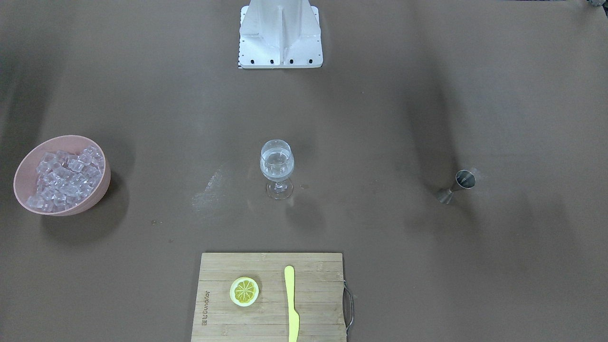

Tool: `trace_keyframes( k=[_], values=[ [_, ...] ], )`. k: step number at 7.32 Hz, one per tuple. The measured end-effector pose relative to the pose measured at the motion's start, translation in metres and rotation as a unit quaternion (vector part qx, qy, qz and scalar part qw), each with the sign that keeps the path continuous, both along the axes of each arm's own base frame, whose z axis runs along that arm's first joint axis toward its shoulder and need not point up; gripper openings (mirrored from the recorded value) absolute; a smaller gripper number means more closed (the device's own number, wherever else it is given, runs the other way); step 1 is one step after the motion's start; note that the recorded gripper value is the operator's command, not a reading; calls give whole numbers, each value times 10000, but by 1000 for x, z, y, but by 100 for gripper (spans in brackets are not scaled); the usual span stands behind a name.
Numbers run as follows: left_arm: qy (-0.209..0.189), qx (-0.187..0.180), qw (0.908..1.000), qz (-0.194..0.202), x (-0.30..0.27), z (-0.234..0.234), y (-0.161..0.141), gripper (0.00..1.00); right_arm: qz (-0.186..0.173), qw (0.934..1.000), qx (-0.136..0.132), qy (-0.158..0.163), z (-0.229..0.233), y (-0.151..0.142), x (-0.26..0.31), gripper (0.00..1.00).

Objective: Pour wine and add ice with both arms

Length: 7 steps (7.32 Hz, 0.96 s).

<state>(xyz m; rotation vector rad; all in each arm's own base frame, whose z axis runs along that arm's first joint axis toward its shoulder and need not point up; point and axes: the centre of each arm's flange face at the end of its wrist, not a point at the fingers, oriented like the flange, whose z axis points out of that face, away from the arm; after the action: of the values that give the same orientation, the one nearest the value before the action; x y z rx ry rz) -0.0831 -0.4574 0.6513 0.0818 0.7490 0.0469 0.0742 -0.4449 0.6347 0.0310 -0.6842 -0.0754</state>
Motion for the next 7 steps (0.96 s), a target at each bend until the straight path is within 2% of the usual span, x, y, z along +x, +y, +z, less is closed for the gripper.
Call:
trace_keyframes(
  k=[7],
  values=[
    [21,-145,9999,-22,0,10,6,99,-1,9998,174,-4,-17,-1,0,100]
  ],
)
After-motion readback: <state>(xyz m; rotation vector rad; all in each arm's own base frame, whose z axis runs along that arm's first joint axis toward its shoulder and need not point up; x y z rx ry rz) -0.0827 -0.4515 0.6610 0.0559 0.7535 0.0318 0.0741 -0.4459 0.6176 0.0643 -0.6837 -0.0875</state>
